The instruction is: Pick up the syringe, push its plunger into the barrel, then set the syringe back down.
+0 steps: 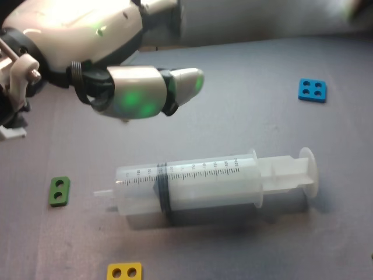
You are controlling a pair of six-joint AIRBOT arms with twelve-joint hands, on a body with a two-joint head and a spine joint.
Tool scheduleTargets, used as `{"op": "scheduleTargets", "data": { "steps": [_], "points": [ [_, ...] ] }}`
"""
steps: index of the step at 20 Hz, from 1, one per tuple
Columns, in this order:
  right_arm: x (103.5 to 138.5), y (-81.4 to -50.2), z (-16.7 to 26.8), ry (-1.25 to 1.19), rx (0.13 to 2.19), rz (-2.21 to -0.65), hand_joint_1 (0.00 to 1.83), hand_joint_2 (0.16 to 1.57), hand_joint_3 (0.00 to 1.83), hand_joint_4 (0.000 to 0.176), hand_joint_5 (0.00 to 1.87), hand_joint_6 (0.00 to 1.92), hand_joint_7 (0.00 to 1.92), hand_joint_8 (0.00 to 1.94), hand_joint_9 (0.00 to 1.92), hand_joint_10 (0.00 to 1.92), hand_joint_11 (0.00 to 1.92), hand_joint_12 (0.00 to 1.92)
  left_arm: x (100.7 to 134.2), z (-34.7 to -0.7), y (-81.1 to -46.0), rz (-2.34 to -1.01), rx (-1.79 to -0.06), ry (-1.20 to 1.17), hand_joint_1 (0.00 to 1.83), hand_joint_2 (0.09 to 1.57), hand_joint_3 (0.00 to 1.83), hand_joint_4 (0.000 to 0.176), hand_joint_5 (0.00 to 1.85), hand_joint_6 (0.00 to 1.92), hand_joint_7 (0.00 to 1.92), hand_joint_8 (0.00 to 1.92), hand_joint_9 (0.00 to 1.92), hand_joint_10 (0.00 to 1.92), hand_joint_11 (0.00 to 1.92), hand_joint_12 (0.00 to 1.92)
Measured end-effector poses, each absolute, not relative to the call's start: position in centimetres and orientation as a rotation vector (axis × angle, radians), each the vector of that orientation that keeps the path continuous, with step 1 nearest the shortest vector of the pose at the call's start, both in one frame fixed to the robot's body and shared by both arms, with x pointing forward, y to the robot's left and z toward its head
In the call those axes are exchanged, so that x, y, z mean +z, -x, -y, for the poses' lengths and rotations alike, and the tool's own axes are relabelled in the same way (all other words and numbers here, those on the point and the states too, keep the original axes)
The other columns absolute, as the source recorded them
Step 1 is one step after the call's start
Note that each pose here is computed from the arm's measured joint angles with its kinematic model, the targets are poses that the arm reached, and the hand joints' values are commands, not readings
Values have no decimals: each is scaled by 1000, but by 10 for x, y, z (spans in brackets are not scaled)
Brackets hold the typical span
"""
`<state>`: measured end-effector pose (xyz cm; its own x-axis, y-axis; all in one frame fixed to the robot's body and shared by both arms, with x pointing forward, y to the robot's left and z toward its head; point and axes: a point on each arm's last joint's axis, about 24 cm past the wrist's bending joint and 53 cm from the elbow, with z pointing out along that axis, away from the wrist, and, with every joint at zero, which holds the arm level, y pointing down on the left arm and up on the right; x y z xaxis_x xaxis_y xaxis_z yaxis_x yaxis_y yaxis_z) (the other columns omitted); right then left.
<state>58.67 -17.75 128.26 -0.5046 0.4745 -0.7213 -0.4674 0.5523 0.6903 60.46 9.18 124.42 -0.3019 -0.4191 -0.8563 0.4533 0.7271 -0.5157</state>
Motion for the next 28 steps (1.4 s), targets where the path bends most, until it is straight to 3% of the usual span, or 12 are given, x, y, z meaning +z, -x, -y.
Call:
{"op": "scheduleTargets", "data": {
  "steps": [13, 15, 18, 20, 28],
  "points": [
    [1286, -587, 177, -15, 1158, -1748, 0, 1255, 7, 0, 171, 2, 132, 0, 99, 3, 0, 270, 1250, -84, -602, -1675, -868, -59, 0, 1287, 7, 0, 68, 0, 66, 3, 66, 4, 0, 215],
    [1286, -587, 177, -15, 1157, -1748, 0, 1256, 6, 0, 187, 8, 140, 3, 102, 3, 0, 263, 1247, -87, -603, -1688, -864, -31, 183, 1284, 0, 0, 53, 3, 43, 3, 38, 4, 0, 172],
    [1286, -587, 178, -16, 1157, -1749, 0, 1254, 4, 0, 165, 0, 127, 0, 96, 0, 0, 265, 1233, -92, -604, -1715, -836, -12, 556, 1067, 0, 0, 12, 0, 15, 0, 15, 0, 0, 116],
    [1286, -587, 177, -15, 1158, -1748, 0, 1262, 4, 0, 152, 1, 115, 1, 85, 0, 0, 257, 1209, -94, -600, -1767, -835, 33, 693, 897, 0, 0, 0, 0, 0, 0, 0, 0, 0, 116],
    [1287, -587, 178, -20, 1159, -1748, 0, 1248, 0, 0, 106, 0, 70, 0, 45, 0, 0, 228, 1149, -69, -582, -1857, -860, 72, 936, 815, 0, 0, 0, 0, 0, 0, 0, 0, 0, 176]
  ]
}}
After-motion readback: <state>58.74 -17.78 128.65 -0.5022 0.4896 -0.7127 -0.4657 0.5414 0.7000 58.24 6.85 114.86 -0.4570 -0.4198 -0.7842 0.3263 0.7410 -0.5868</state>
